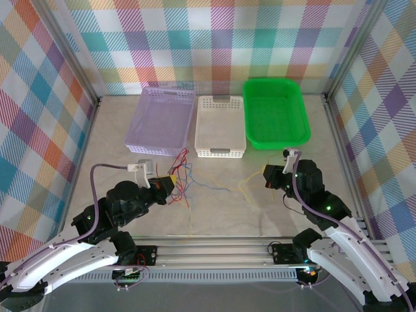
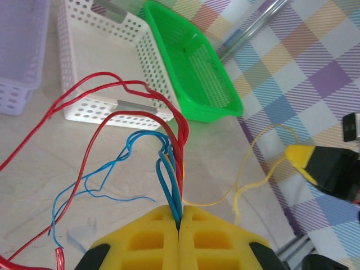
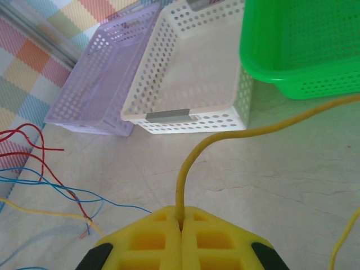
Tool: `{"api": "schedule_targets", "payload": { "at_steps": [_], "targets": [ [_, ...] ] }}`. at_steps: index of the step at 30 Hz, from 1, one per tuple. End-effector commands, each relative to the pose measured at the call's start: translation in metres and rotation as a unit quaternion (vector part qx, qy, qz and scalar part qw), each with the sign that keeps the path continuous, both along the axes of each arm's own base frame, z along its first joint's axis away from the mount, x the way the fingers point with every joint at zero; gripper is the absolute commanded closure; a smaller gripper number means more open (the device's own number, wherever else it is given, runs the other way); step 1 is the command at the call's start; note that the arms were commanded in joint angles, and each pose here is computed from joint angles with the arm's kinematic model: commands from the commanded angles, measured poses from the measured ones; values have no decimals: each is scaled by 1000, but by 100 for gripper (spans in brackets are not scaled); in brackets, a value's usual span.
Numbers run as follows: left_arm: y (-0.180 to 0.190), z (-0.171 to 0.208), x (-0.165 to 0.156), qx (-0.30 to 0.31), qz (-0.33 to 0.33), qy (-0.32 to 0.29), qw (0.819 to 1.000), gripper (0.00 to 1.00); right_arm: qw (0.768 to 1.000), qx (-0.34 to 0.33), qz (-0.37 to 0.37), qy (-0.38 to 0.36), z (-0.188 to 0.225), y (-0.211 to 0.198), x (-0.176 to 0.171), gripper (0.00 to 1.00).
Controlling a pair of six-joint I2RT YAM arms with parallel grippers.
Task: Untangle the cables
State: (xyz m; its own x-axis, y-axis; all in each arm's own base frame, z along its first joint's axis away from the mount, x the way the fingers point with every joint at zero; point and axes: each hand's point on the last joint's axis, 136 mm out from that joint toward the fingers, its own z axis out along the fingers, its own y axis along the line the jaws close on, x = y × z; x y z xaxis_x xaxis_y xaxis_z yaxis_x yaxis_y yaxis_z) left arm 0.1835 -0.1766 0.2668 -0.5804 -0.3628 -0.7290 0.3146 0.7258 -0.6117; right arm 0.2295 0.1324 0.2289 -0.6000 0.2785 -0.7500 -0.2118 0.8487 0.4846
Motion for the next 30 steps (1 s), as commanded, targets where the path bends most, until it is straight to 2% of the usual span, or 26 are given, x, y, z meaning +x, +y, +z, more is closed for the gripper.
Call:
{"api": "schedule_targets", "payload": {
  "at_steps": [1,12,21,30],
  "targets": [
    [9,9,3,21,8,-15,1000,100,999,-24,-24,-6,10,-17,-3,100],
    [3,0,23,102,-4,0,995,100,997,-57,-41,-31,42,-36,-11,100],
    [-11,-10,39,180,-36,-6,983,100,997,-62,-8,-49,70,-27,-11,100],
    [-14,-5,49,226,-48,-52,972,100,994,-90,22,-58,105,-6,24,100]
  ]
}}
